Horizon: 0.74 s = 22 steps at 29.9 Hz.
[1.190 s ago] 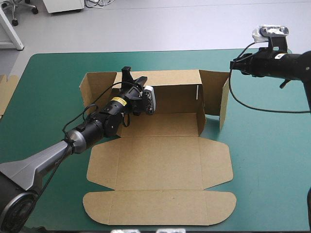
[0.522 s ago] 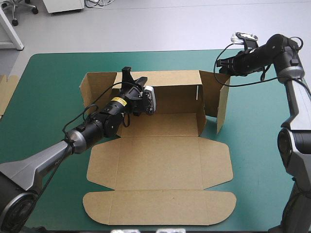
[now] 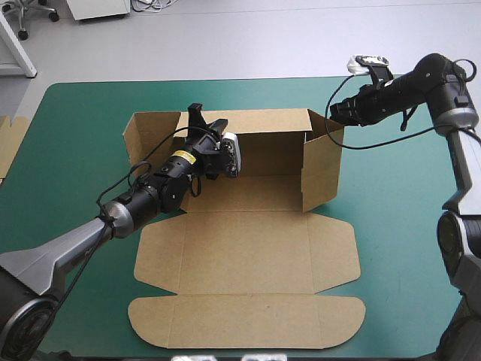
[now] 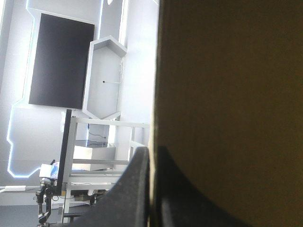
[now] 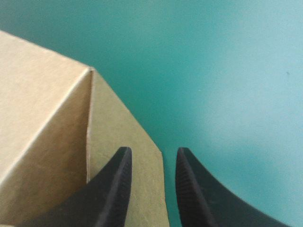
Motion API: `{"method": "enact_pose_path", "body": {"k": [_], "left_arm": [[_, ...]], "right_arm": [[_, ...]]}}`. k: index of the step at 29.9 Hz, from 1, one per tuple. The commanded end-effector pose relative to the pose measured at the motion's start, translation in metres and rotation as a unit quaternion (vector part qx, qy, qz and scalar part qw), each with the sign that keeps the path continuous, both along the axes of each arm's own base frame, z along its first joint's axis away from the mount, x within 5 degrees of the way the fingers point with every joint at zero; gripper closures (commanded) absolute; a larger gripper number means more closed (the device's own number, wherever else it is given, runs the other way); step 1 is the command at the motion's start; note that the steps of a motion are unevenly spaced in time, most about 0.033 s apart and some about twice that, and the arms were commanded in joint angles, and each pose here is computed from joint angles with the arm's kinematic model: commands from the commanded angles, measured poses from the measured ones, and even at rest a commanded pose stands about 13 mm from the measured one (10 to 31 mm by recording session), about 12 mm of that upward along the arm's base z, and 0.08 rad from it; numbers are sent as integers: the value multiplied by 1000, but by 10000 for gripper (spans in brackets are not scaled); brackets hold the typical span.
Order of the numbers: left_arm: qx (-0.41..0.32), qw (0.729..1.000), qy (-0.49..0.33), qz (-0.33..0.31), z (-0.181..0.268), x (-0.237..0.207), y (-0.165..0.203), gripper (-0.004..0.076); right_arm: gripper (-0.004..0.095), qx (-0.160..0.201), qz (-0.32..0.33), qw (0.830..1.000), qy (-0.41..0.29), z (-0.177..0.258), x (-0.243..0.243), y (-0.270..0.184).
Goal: Fold the box
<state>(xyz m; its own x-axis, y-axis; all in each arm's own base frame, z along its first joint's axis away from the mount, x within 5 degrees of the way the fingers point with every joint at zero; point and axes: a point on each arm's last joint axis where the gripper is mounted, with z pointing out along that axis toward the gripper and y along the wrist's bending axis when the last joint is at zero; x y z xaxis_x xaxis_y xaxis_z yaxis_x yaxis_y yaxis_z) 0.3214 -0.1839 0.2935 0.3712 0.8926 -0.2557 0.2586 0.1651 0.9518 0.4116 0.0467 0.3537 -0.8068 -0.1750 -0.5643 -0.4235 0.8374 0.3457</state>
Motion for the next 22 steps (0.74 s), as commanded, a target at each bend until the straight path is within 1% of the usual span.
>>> {"method": "enact_pose_path", "body": {"k": [1,3,5,11,14,17,19,22], "left_arm": [[-55,997,-50,17,30,-4,3,734],[-55,997,-48,17,30,-4,3,734],[-55,997,-50,17,30,-4,3,734],[-55,997,-50,18,30,-4,3,734],[-55,997,-50,17,30,-4,3,734],[-55,997,-50,17,30,-4,3,734],[-54,997,-51,18,30,-4,3,734],[-54,997,-51,18,30,-4,3,734]], "right_arm": [[616,44,21,996,-76,26,-23,9],[616,62,25,994,-89,19,-30,11],[620,67,28,992,-99,9,-37,12],[627,59,44,988,-138,-9,-62,12],[627,54,70,984,-156,-15,-75,14],[622,65,95,981,-157,-22,-82,17],[615,67,125,977,-159,-26,-85,19],[577,71,141,976,-152,-30,-88,21]]}}
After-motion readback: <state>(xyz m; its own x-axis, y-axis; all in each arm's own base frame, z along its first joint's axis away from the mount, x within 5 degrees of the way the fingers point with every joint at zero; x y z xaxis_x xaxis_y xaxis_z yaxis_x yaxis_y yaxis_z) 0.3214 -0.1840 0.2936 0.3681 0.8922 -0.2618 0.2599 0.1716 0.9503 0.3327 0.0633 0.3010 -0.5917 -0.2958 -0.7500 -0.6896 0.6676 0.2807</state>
